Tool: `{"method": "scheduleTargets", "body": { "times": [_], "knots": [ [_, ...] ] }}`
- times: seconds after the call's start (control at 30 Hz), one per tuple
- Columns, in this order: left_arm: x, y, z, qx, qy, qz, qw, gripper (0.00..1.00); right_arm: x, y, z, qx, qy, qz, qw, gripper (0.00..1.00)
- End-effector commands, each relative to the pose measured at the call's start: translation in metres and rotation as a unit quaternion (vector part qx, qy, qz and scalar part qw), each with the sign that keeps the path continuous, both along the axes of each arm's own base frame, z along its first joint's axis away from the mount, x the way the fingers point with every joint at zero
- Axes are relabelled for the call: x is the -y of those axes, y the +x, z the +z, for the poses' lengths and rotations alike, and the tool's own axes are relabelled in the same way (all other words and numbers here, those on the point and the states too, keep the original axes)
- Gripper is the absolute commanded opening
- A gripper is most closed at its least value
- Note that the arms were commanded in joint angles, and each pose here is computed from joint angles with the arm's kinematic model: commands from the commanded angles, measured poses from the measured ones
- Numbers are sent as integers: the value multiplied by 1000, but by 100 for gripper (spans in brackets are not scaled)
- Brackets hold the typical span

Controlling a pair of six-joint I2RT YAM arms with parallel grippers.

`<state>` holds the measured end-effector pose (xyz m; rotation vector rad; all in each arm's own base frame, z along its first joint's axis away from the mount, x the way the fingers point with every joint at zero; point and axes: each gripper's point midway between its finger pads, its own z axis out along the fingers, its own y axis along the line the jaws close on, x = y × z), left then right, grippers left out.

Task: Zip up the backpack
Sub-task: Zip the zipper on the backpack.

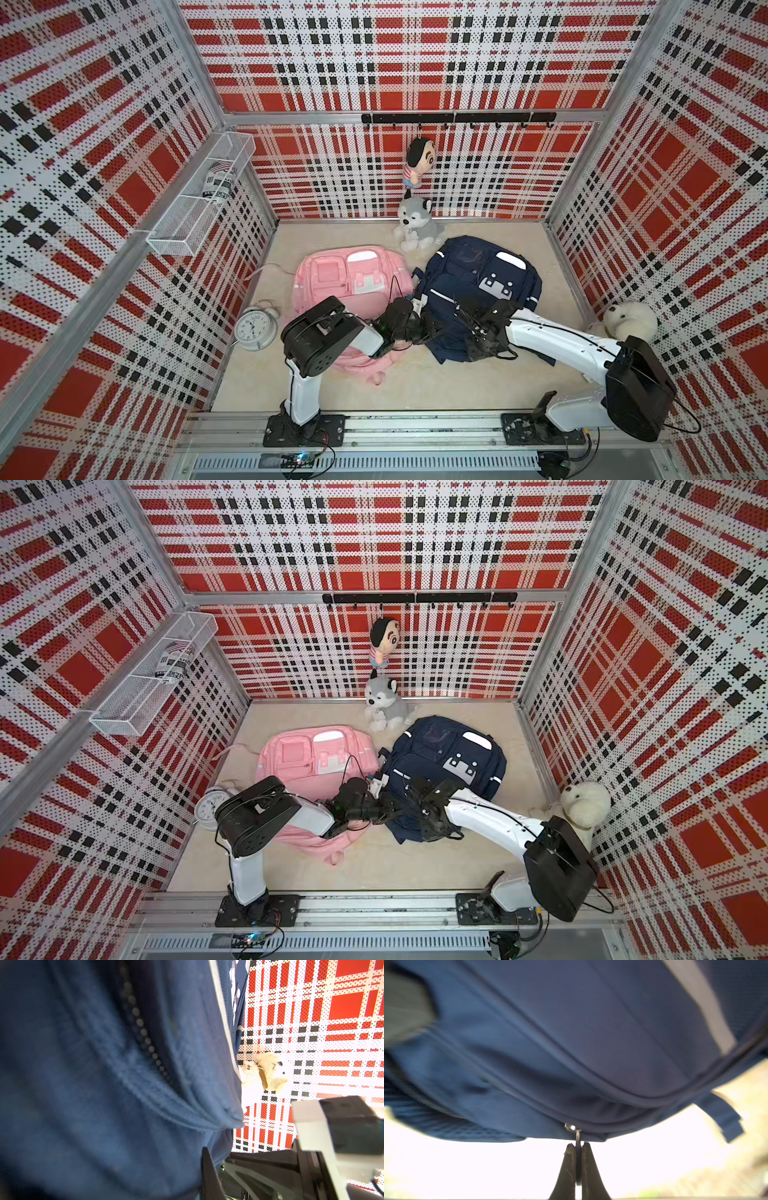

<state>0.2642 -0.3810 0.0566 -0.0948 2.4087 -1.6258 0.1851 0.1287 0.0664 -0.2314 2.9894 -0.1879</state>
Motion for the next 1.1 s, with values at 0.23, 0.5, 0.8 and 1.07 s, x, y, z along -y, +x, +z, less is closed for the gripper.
{"method": "scheduleTargets", "body": {
  "times": [0.23,0.5,0.8,1.07],
  "knots": [
    [-24,11,3,31,22,28,999,0,68,-7,8,-48,-133,-64,988,0],
    [-22,5,1,33,24,16,999,0,70,22,6,-12,-123,-105,987,0],
    [-23,0,3,37,27,16,999,0,96,68,-13,-3,-132,-131,982,0],
    [-18,-3,4,33,27,15,999,0,105,108,6,52,-76,-142,986,0]
  ]
}}
